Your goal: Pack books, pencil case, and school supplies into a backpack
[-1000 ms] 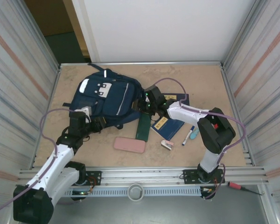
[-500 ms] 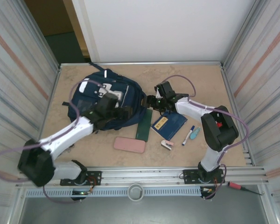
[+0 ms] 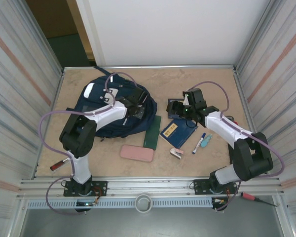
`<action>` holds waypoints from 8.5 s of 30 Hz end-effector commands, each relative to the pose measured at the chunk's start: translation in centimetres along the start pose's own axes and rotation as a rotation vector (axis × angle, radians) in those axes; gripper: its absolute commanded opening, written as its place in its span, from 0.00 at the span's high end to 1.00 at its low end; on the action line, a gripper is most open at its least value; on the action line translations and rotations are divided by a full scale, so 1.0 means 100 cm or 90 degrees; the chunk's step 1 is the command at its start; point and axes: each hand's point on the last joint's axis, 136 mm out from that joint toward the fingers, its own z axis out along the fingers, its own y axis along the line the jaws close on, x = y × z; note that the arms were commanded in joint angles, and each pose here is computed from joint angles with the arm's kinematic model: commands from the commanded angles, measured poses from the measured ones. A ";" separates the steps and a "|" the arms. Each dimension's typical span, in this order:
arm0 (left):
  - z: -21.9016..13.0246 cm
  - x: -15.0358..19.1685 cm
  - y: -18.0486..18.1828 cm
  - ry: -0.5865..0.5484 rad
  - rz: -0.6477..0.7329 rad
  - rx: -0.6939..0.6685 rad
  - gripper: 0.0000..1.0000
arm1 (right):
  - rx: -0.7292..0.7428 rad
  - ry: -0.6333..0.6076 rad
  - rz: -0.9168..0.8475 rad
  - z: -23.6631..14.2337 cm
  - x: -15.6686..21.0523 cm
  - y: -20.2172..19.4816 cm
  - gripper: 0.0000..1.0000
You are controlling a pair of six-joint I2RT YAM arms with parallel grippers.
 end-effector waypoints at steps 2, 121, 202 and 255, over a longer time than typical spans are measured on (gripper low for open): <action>-0.020 -0.023 0.007 -0.080 -0.020 0.064 0.97 | 0.098 -0.007 -0.073 -0.027 0.005 -0.025 0.24; -0.077 -0.136 -0.092 -0.156 -0.330 0.471 0.28 | -0.192 -0.173 0.390 -0.053 -0.115 -0.083 1.00; -0.257 -0.100 0.006 -0.511 -0.380 0.700 1.00 | -0.560 -0.071 0.011 -0.097 -0.040 0.166 0.00; -0.039 -0.078 0.067 -0.096 0.036 0.114 1.00 | -0.212 -0.125 0.129 -0.095 -0.043 0.010 1.00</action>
